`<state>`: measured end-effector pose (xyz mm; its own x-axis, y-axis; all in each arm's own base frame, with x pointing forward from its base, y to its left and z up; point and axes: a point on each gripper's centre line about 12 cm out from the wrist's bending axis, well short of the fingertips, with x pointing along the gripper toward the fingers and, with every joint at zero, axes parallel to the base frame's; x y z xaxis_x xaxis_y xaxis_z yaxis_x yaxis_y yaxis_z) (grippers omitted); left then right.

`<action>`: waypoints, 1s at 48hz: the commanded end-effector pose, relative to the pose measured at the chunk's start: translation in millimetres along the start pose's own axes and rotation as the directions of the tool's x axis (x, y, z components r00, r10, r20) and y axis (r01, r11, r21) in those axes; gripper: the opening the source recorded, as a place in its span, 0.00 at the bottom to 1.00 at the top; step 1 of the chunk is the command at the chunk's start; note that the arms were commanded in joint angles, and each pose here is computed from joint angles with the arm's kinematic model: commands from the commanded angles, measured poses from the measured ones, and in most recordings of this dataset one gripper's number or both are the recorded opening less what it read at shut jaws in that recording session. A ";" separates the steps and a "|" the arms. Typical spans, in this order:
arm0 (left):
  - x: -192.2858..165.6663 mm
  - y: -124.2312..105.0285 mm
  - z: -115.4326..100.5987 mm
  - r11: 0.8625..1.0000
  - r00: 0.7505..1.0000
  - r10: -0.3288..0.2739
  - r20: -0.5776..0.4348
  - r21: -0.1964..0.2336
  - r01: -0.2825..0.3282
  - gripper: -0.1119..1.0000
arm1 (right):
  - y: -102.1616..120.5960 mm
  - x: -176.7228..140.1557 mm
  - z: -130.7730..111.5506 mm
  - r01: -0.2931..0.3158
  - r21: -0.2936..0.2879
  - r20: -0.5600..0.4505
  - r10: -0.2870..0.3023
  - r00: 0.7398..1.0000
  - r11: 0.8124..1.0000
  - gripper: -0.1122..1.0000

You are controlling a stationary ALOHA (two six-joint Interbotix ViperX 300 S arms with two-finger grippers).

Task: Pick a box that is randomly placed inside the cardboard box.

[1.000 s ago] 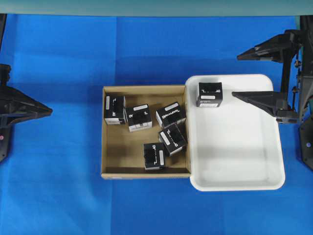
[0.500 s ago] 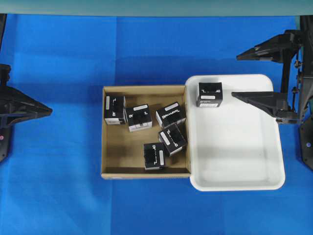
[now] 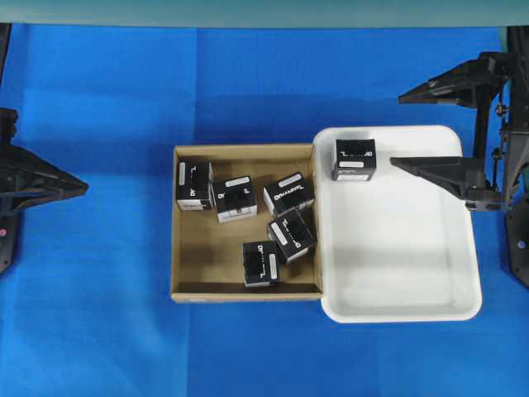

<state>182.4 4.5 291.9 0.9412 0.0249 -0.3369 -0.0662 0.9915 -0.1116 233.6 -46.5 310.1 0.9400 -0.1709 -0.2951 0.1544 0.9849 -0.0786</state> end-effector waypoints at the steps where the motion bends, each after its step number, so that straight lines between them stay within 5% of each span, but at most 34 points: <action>1: -0.6 0.0 5.5 1.000 1.000 0.002 0.017 0.000 -0.002 0.04 | 0.1 0.6 4.5 0.000 0.004 0.017 0.000 1.000 1.000 0.99; 48: -3.1 -2.2 15.3 1.000 0.994 -0.015 0.105 0.006 0.014 0.04 | -1.1 -1.1 10.1 0.011 0.002 0.062 -0.011 0.998 1.000 0.99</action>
<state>183.5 4.7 301.6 0.9662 0.0260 -0.2563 -0.0571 0.9917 -0.1149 234.2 -47.0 315.0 0.9499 -0.1776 -0.2573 0.1618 0.9835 -0.0813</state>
